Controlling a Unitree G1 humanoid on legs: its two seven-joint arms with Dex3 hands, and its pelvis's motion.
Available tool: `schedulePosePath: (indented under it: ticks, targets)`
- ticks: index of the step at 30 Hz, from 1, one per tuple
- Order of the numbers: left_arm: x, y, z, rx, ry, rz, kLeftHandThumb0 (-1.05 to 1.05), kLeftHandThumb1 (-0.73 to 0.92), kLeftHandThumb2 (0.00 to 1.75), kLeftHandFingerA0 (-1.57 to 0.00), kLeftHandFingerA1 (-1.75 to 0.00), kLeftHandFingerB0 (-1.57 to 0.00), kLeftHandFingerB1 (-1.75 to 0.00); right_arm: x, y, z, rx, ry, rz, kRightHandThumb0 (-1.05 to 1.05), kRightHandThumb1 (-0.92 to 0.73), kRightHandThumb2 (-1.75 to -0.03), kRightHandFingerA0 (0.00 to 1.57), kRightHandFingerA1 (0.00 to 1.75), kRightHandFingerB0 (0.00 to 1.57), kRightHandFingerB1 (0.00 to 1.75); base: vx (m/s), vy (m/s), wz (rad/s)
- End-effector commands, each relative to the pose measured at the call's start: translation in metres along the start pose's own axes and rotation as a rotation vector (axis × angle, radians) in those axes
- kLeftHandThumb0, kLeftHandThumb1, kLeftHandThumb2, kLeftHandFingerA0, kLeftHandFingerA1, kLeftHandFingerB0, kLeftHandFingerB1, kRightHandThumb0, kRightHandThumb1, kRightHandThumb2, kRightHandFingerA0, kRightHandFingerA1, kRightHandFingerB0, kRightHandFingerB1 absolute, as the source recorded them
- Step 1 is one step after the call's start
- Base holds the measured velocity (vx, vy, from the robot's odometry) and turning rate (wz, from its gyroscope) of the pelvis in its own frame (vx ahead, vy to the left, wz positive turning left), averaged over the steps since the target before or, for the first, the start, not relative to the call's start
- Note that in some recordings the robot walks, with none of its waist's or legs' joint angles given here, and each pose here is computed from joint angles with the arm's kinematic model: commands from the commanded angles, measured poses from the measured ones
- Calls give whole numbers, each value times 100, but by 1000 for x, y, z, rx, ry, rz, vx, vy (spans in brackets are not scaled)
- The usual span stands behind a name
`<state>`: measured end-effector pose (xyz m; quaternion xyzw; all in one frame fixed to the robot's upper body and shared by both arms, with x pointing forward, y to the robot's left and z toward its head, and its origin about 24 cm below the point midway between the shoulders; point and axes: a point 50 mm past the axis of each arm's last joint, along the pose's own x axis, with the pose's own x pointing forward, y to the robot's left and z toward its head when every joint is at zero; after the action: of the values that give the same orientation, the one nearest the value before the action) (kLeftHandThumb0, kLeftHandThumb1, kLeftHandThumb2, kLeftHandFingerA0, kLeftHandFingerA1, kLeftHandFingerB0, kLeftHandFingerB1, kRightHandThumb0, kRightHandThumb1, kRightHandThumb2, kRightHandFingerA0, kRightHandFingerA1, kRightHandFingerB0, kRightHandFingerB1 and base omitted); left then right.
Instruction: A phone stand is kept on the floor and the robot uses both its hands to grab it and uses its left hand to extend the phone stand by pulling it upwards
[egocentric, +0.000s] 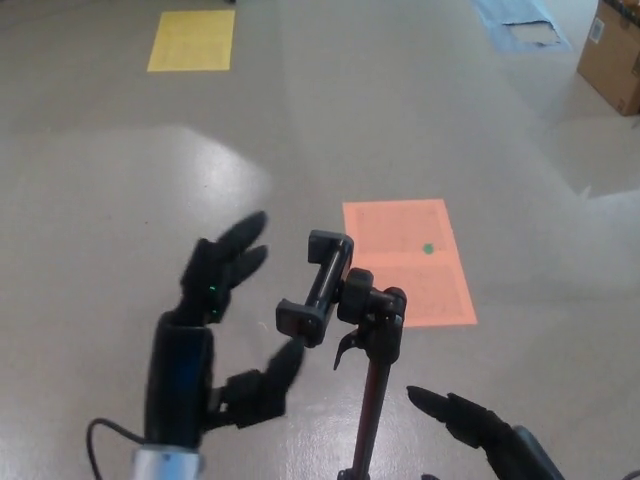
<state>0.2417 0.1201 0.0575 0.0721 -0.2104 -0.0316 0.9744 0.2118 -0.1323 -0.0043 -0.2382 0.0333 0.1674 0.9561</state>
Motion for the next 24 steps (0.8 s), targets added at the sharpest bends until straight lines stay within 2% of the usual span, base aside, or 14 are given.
schedulePosePath:
  ticks: [1,4,5,6,7,13,14,16,19,20,21,22,23,24]
  targets:
    - [-8,-8,-2,26,7,-30,-42,12,87,-11,-59,-18,-60,5,2,-7,14,66,10,-105,-60,-106,0,17,0,7,0,0,0]
    - [-23,-18,-7,22,36,-89,-42,10,86,-13,-60,-18,-61,14,3,-12,33,76,15,-105,-58,-107,0,18,0,4,0,0,0]
    - [-26,-19,-8,35,33,-100,-42,12,87,-13,-60,-18,-61,16,3,-13,33,77,13,-98,-51,-96,0,21,0,0,0,0,0]
    - [-26,-19,-9,37,33,-102,-42,12,87,-13,-60,-18,-61,16,3,-13,33,76,12,-98,-51,-96,0,21,0,0,0,0,0]
    - [-37,-24,-12,28,63,-129,-42,10,86,-14,-61,-18,-61,16,2,-16,7,92,13,-105,-60,-108,0,19,0,4,0,0,0]
    - [-48,-27,-16,31,84,-152,-42,10,85,-14,-61,-19,-61,22,2,-20,33,120,-5,-105,-57,-106,0,14,0,0,0,0,0]
    - [-51,-29,-17,42,90,-160,-105,66,61,-19,-80,-18,-63,24,3,-20,24,127,-4,-99,-52,-97,0,18,0,0,0,0,0]
    - [-59,-34,-19,53,109,-183,-105,68,61,-17,-78,-17,-63,29,5,-22,37,137,8,-105,-59,-106,7,18,0,4,0,0,0]
    - [-59,-35,-19,54,109,-183,-105,68,61,-17,-78,-17,-63,29,5,-23,40,136,8,-105,-59,-106,7,18,0,4,0,0,0]
    - [-61,-36,-19,56,113,-188,-90,49,99,-24,-74,-2,-56,30,10,-25,73,145,16,-105,-60,-104,4,18,0,2,0,0,0]
    - [-61,-37,-18,55,113,-190,-105,66,61,-17,-79,-16,-63,31,14,-27,92,150,19,-105,-60,-104,7,17,0,1,0,0,0]
    - [-60,-37,-18,54,111,-189,-105,66,61,-17,-79,-16,-63,31,15,-27,98,151,19,-105,-60,-104,7,17,0,1,0,0,0]
    - [-59,-37,-18,44,108,-186,-95,54,100,-25,-76,0,-55,31,17,-27,110,150,23,-105,-60,-103,7,17,0,1,0,0,0]
    - [-59,-37,-18,44,108,-186,-95,54,100,-25,-76,0,-55,31,17,-27,111,150,22,-105,-60,-103,7,17,0,1,0,0,0]
